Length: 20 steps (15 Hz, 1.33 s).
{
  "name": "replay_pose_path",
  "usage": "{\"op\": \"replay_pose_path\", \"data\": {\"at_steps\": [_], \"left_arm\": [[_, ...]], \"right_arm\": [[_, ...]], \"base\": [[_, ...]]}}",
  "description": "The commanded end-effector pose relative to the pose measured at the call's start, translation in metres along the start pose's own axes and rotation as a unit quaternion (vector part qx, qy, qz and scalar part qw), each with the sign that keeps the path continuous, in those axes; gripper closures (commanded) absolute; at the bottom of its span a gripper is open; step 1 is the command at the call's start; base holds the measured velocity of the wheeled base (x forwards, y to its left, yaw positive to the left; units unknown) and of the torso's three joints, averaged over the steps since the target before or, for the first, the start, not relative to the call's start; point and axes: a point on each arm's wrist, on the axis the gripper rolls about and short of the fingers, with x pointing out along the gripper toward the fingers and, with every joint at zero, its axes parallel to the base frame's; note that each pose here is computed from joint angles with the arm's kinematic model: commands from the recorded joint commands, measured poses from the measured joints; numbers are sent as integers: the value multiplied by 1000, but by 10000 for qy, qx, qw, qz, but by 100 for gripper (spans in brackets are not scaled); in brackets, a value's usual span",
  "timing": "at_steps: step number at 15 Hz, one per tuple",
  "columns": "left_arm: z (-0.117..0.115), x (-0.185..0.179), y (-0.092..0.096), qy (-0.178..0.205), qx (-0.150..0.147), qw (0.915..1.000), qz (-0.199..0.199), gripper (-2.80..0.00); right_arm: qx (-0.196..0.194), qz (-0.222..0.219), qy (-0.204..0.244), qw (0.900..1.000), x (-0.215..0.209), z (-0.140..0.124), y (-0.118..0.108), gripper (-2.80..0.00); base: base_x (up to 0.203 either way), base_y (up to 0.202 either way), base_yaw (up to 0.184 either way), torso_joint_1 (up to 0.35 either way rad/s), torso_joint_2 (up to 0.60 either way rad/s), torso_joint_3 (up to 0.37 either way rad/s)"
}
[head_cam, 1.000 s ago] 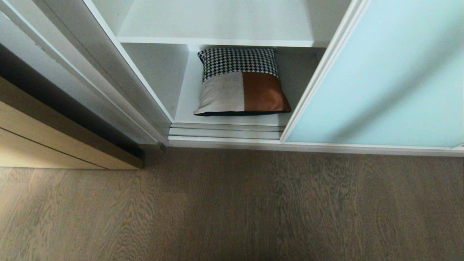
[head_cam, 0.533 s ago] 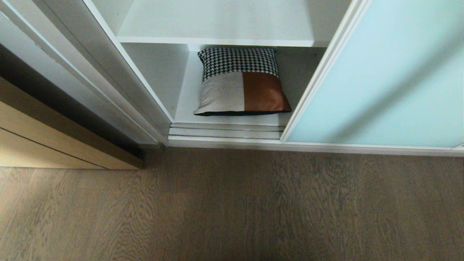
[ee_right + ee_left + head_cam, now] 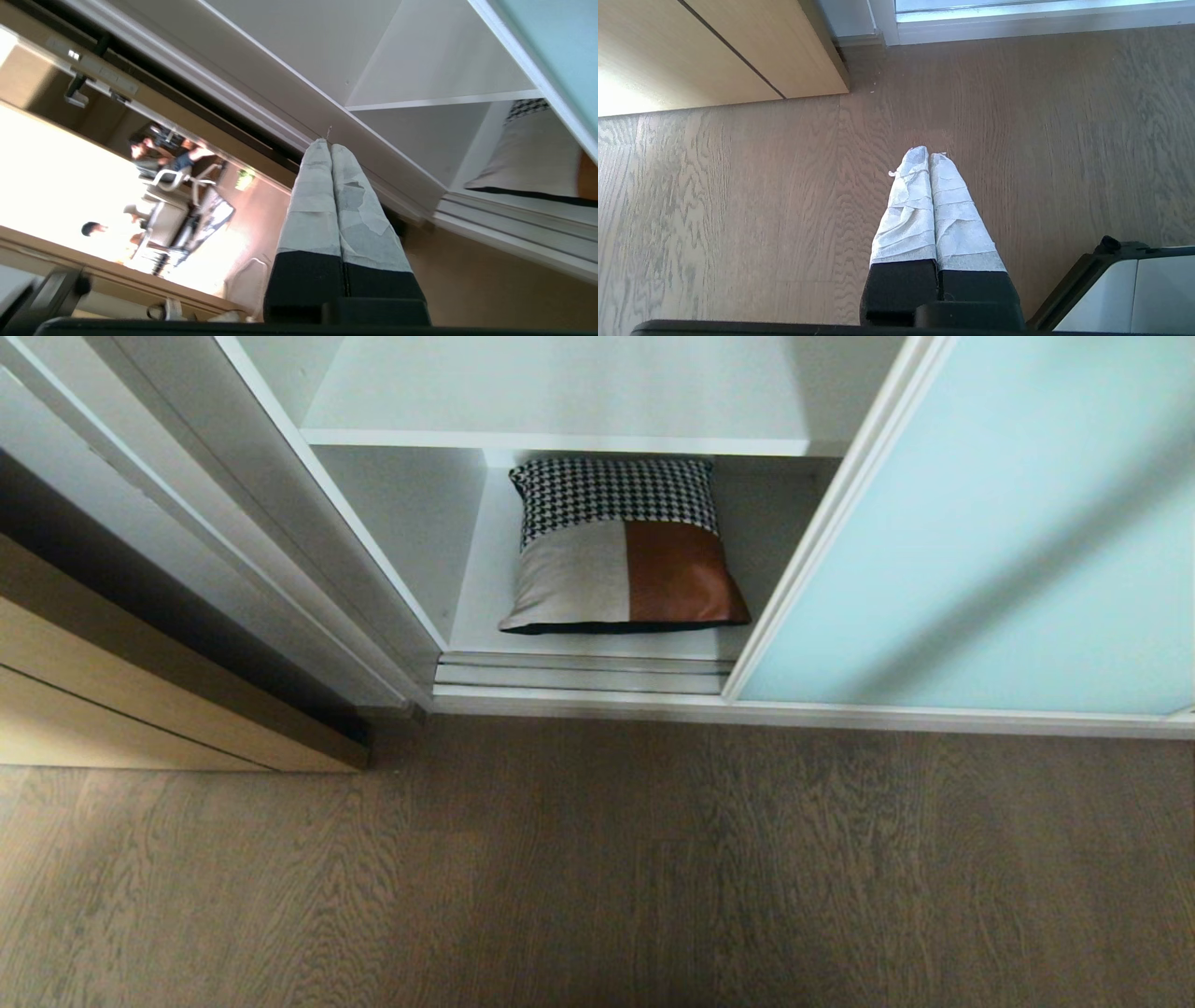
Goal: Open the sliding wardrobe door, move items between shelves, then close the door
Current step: Open the door
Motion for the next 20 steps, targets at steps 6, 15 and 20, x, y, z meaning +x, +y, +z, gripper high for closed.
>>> {"op": "replay_pose_path", "data": {"at_steps": [6,15,20], "left_arm": [[0,0,0,9,4,10000,3,0],[0,0,0,12,4,10000,-6,0],[0,0,0,14,4,10000,-5,0]], "right_arm": [[445,-369,29,9983,69,-34,-31,0],[-7,-1783,-507,9827,142,-84,-54,0],[-331,-1969,-909,9756,153,-88,-79,0]], "base": [[0,0,0,0,0,0],[0,0,0,0,0,0],[0,0,0,0,0,0]]}}
